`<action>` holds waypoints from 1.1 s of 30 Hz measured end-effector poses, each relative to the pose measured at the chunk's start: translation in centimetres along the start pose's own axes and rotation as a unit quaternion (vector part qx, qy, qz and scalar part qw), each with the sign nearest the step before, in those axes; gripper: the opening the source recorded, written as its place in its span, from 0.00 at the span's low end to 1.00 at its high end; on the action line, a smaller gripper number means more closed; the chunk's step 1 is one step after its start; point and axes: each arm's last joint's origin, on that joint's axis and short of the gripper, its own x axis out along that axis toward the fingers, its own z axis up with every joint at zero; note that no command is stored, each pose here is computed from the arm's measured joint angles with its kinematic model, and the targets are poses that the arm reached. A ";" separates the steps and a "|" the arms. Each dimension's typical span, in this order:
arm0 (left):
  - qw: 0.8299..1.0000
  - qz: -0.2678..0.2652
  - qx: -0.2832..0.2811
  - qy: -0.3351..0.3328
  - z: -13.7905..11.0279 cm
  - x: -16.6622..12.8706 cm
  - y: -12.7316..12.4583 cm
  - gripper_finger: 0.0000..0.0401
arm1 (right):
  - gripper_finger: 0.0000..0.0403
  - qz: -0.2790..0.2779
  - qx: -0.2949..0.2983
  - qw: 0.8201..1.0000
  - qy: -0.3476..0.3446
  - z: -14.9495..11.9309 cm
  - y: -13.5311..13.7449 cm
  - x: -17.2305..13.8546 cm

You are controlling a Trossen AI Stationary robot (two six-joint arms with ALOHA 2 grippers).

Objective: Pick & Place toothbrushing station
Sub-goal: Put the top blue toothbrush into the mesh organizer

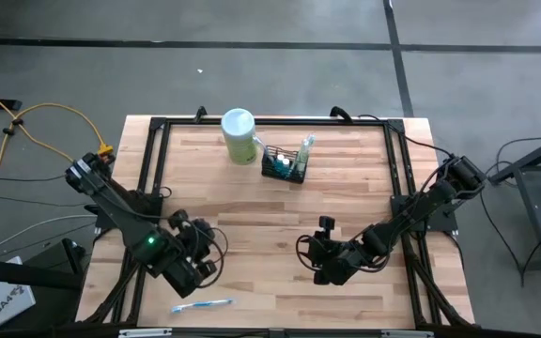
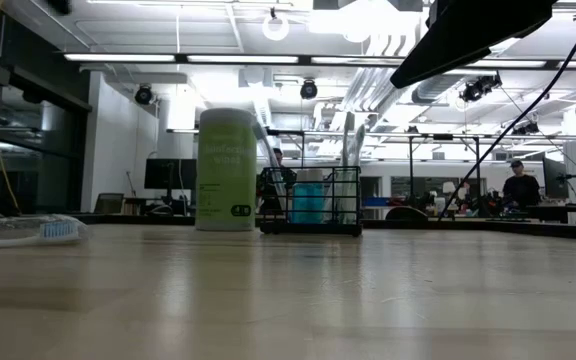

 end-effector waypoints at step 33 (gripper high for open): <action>0.970 0.052 -0.202 0.129 -3.7 6.1 0.4 0.20 | 0.33 0.000 0.002 1.000 0.000 0.0 0.0 0.0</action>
